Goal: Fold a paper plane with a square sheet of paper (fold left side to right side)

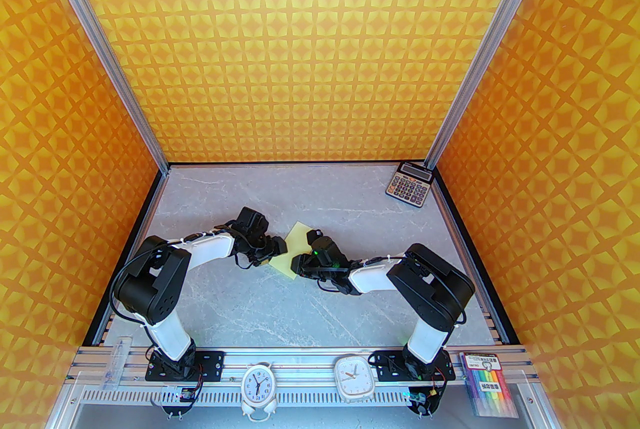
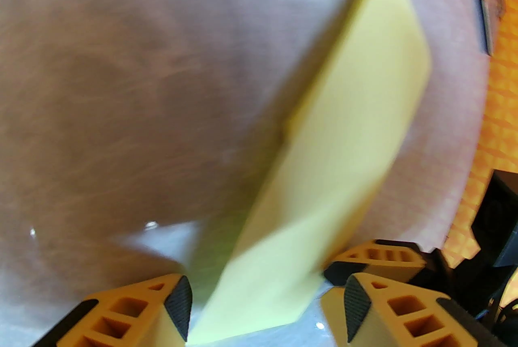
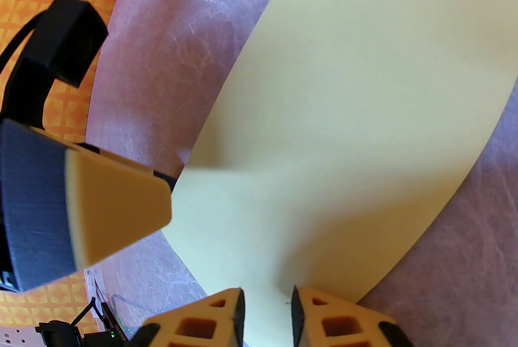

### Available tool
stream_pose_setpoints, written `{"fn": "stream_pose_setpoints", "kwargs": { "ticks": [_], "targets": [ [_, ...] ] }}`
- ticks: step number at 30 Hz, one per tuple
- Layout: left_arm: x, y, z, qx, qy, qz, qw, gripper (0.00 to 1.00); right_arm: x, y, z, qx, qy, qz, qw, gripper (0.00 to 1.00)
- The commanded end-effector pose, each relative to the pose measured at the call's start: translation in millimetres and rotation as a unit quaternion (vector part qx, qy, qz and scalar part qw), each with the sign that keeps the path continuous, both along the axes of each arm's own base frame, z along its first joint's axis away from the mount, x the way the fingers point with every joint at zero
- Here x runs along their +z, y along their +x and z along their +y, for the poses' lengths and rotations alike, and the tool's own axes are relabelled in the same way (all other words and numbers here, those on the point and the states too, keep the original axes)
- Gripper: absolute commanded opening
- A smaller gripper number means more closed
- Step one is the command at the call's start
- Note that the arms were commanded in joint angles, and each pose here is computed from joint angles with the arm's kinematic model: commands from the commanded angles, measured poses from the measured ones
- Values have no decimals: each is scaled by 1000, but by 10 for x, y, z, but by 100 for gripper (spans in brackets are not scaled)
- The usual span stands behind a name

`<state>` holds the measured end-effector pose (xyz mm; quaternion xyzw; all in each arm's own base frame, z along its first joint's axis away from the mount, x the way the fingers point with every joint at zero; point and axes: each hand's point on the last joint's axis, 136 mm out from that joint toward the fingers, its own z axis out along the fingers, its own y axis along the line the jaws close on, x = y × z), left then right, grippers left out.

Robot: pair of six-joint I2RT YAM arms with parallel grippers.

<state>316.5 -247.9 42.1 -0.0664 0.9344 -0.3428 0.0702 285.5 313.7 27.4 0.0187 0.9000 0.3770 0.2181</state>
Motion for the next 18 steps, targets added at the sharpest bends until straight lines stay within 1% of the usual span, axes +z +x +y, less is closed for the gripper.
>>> {"fn": "stream_pose_setpoints", "kwargs": {
  "ticks": [1, 3, 8, 13, 18],
  "targets": [
    [173, 45, -200, -20, -67, -25, 997, 64, -121, -37, -54, 6, -21, 14, 1000, 27],
    [266, 65, -250, -22, -88, -34, 995, 64, -121, -36, -63, 5, -21, 15, 1000, 27],
    [358, 86, -354, -29, -110, -37, 993, 64, -111, -20, -93, 1, -22, 14, 1000, 27],
    [453, 77, -370, -31, -119, -50, 991, 66, -147, -25, -115, 2, -27, 21, 999, 27],
    [464, 90, -484, -44, -134, -44, 989, 63, -145, -14, -113, 1, -23, 21, 1000, 27]
  ]
}}
